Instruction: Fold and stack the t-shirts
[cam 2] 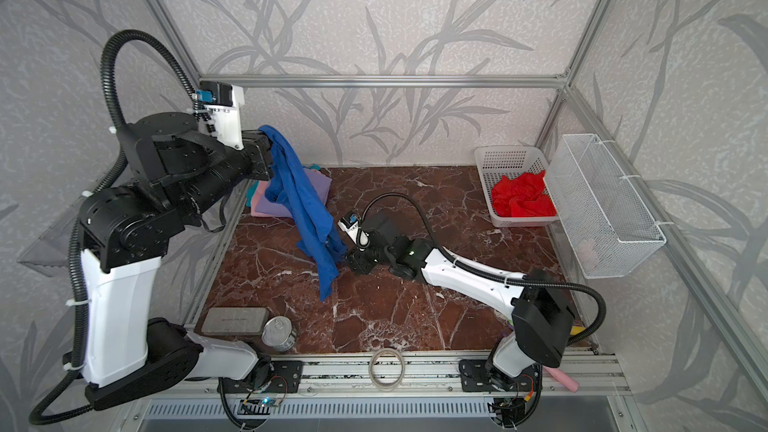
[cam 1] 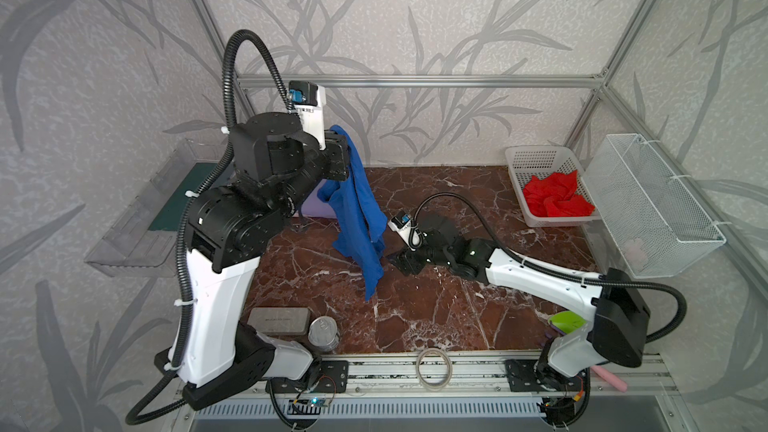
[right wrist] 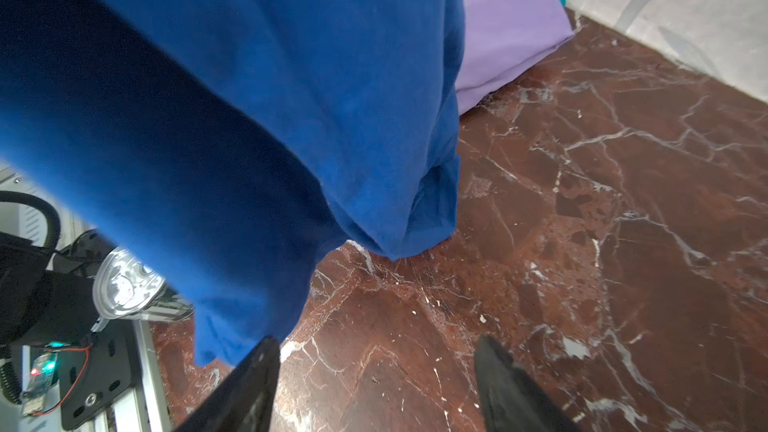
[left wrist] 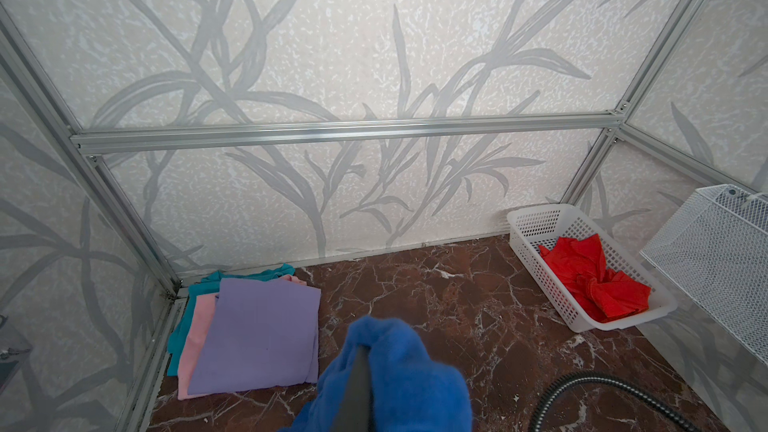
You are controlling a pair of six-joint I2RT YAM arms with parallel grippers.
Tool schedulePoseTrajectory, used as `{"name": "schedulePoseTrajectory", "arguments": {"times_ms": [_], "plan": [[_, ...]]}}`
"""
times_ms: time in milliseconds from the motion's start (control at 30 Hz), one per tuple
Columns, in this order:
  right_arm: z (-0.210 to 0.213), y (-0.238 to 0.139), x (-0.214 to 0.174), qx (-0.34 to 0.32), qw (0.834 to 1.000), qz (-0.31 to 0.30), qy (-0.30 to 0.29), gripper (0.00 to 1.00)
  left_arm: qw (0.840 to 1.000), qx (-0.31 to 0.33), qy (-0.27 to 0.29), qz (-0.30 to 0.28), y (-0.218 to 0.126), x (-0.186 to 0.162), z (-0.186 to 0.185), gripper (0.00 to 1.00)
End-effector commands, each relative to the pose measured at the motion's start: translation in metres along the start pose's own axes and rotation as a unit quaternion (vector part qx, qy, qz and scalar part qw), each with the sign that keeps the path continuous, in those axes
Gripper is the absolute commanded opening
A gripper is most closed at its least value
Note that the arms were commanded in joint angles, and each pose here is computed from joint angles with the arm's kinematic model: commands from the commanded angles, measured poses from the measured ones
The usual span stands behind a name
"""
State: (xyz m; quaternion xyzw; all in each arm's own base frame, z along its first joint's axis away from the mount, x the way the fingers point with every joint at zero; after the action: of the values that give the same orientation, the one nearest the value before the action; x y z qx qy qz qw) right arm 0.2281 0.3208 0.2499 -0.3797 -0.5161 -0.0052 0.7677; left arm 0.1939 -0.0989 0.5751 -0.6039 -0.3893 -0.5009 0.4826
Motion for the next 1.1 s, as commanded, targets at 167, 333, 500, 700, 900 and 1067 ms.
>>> {"name": "schedulePoseTrajectory", "arguments": {"times_ms": [167,333,500,700,900,1067], "plan": [[-0.012,0.068,0.042,0.005,0.996,-0.076,0.045,0.58,1.000,-0.001,-0.011,-0.020,-0.012,0.004,0.004,0.00],[-0.067,0.037,0.062,0.025,0.973,-0.162,0.164,0.00,1.000,0.015,-0.005,-0.016,-0.014,0.003,0.007,0.00],[-0.086,-0.053,0.078,-0.089,0.974,-0.177,0.112,0.00,0.997,0.069,0.010,-0.017,-0.012,0.001,0.014,0.00],[-0.081,-0.193,0.095,-0.268,0.937,-0.220,0.036,0.00,0.996,0.089,0.010,-0.024,-0.006,-0.003,0.015,0.00],[-0.067,-0.257,0.083,-0.317,0.927,-0.199,0.018,0.00,0.994,0.104,0.019,0.003,0.020,-0.023,0.010,0.00],[-0.075,-0.228,0.029,-0.312,0.941,-0.116,0.060,0.00,0.989,0.123,0.023,0.077,0.061,-0.074,0.011,0.00]]}}
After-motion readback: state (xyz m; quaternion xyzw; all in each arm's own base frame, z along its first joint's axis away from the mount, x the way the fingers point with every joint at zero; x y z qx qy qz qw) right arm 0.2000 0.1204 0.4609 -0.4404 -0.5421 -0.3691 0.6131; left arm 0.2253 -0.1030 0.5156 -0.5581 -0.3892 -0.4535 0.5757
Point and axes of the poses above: each gripper's point midway between its finger pads, its own y axis out along the fingers, its own z axis along the line the jaws close on, x = y × z, the point moved 10 cm from there along -y, back along the fingers, and after that the axes turned 3 degrees about y, right-handed, at the moved point
